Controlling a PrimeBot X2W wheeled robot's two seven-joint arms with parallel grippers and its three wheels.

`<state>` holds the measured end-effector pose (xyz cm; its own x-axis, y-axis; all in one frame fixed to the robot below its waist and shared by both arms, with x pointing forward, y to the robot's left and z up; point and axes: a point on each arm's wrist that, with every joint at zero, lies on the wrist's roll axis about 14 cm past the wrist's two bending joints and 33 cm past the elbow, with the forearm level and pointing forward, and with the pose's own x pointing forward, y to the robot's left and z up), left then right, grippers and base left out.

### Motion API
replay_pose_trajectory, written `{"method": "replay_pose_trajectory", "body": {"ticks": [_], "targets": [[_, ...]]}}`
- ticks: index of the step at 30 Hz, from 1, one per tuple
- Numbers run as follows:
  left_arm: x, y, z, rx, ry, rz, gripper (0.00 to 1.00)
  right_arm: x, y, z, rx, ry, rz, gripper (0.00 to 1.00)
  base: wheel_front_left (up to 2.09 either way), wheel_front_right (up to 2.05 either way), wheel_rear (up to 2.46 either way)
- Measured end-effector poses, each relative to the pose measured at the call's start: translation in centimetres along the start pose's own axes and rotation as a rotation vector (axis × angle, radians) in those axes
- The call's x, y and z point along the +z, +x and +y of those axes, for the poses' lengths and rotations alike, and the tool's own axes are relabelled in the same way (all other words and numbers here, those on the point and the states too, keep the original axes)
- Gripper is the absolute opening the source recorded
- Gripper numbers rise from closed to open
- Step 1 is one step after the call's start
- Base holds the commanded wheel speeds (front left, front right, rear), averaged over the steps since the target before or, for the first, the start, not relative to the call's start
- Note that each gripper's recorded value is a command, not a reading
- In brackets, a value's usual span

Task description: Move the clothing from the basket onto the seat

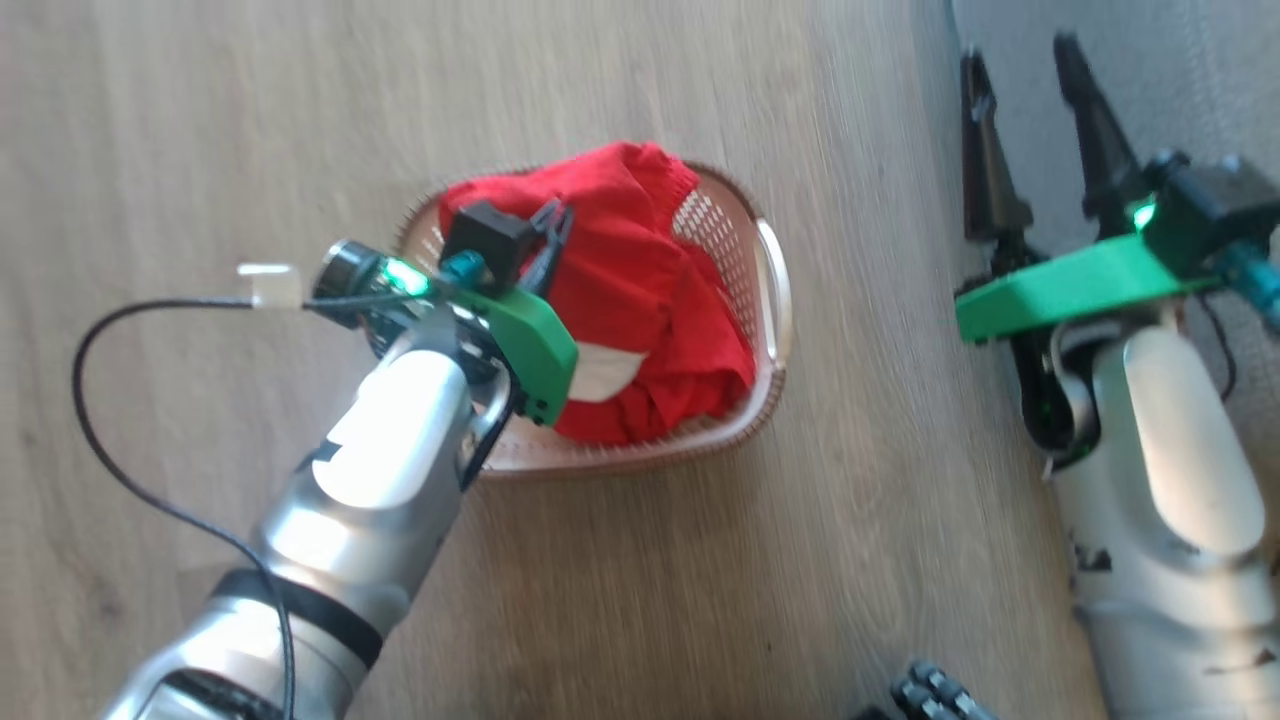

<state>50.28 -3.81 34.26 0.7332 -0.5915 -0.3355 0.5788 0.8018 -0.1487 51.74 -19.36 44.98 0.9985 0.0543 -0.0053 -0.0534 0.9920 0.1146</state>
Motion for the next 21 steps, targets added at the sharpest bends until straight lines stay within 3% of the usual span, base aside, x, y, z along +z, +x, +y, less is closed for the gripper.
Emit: {"method": "replay_pose_trajectory", "body": {"ticks": [21], "targets": [[19.7,-11.2,-5.6,-0.018,0.124,-0.515,0.00,3.0,-6.7,3.7,0.069,0.028,-0.006,1.00,0.00,0.00,0.00]]}}
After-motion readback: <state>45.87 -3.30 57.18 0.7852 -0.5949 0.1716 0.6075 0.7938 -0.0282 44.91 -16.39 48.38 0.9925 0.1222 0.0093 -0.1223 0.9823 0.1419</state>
